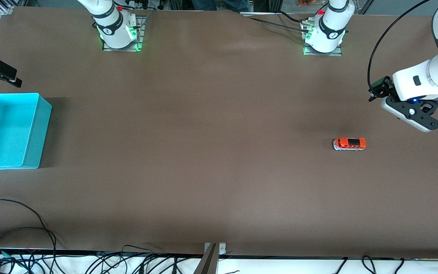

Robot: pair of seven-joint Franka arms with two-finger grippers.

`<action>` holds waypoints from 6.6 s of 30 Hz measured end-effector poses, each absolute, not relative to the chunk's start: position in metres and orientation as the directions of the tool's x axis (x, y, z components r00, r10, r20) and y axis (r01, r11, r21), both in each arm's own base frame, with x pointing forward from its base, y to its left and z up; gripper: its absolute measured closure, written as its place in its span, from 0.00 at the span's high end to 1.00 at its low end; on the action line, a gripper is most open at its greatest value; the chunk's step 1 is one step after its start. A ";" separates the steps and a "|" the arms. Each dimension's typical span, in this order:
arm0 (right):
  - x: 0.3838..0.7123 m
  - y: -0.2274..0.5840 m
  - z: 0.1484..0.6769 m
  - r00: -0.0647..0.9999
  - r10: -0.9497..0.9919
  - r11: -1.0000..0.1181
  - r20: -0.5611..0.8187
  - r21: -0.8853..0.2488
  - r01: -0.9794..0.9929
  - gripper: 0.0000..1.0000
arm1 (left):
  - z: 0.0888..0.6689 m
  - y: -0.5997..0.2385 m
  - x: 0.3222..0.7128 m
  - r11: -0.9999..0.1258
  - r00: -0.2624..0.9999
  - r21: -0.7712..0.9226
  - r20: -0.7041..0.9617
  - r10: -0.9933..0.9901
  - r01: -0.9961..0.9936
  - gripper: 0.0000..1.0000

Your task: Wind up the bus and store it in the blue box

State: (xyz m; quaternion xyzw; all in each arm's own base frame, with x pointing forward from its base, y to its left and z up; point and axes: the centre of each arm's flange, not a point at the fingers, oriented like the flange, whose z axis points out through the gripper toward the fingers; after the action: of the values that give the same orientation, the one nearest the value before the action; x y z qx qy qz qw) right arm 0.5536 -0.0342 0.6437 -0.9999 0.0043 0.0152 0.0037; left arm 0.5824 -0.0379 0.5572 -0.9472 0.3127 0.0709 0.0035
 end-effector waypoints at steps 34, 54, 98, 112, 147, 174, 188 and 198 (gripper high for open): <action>0.554 -0.034 0.644 0.999 -0.011 -1.000 -0.030 -0.007 -0.011 1.00 | 0.348 0.003 0.603 -0.216 0.210 0.067 -0.092 -0.973 -0.974 1.00; 0.554 -0.034 0.644 0.999 -0.011 -1.000 -0.030 -0.007 -0.011 1.00 | 0.250 0.033 0.600 -0.027 0.016 0.109 -0.099 -0.995 -0.994 1.00; 0.554 -0.034 0.644 0.999 -0.011 -1.000 -0.030 -0.007 -0.011 1.00 | 0.191 0.042 0.570 -0.019 0.013 0.082 -0.077 -0.997 -0.996 0.53; 0.554 -0.034 0.644 0.999 -0.011 -1.000 -0.030 -0.007 -0.011 1.00 | 0.191 0.042 0.570 -0.020 0.014 0.082 -0.077 -0.997 -0.996 0.53; 0.554 -0.034 0.644 0.999 -0.011 -1.000 -0.030 -0.007 -0.011 1.00 | 0.190 0.139 0.560 -0.095 0.090 0.071 -0.070 -0.993 -0.993 0.53; 0.554 -0.034 0.644 0.999 -0.011 -1.000 -0.030 -0.007 -0.011 1.00 | 0.191 0.226 0.552 -0.022 0.018 0.061 -0.062 -0.998 -0.998 0.53; 0.554 -0.034 0.644 0.999 -0.011 -1.000 -0.030 -0.007 -0.011 1.00 | 0.191 0.247 0.550 -0.036 0.032 0.053 -0.064 -0.997 -0.998 0.53; 0.554 -0.034 0.644 0.999 -0.011 -1.000 -0.030 -0.007 -0.012 1.00 | 0.186 0.248 0.549 -0.037 0.034 0.061 -0.060 -0.998 -0.997 0.61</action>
State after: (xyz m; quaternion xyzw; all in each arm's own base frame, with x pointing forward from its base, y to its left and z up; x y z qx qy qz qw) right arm 0.5536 -0.0342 0.6437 -0.9999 0.0057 0.0152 0.0037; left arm 0.5488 0.2480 0.1860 -0.7190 0.6937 0.0430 -0.0013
